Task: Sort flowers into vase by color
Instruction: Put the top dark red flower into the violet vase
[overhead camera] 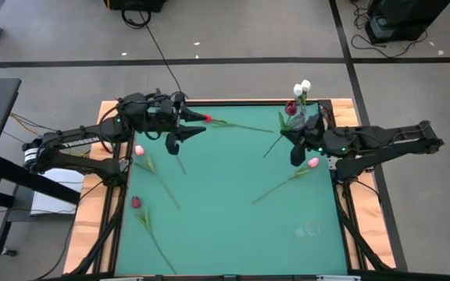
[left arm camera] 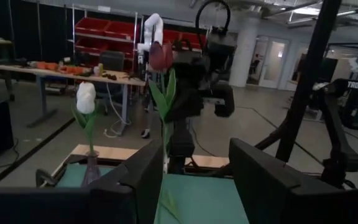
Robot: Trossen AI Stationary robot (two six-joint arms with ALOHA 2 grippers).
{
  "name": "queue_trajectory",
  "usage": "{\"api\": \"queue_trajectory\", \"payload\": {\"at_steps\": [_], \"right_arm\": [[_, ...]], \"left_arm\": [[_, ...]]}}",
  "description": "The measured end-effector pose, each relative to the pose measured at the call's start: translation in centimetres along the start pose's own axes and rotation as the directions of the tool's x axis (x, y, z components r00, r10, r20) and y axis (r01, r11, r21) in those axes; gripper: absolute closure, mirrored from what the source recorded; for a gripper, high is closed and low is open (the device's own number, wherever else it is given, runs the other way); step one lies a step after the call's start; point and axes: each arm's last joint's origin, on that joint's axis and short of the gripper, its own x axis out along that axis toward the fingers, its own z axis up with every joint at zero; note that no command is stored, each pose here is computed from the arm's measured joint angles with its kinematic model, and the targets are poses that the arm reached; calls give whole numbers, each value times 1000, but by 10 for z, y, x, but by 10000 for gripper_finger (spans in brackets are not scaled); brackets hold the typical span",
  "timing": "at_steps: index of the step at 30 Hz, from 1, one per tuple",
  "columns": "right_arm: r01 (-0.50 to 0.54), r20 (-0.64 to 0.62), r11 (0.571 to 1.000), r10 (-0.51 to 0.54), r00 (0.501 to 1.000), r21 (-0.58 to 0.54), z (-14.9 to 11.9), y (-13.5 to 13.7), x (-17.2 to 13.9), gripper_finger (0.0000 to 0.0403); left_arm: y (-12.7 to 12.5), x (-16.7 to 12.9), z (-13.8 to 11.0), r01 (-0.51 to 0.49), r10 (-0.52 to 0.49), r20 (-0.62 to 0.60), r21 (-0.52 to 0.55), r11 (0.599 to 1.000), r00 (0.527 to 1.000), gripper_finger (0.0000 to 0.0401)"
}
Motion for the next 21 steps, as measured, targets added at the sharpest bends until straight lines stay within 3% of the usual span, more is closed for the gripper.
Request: {"api": "queue_trajectory", "payload": {"at_steps": [8,15,21], "right_arm": [[212,-8,977,-212,977,-2,-4,-39,-24,398],[415,42,909,-416,908,37,-5,-68,-42,398],[544,116,839,-541,833,2,1,-84,-53,398]], "left_arm": [[0,1,-1,-2,2,-4,-4,1000,1000,213],[0,1,-1,-2,2,-3,-4,1000,1000,213],[0,1,-1,-2,2,-4,-5,1000,1000,213]]}}
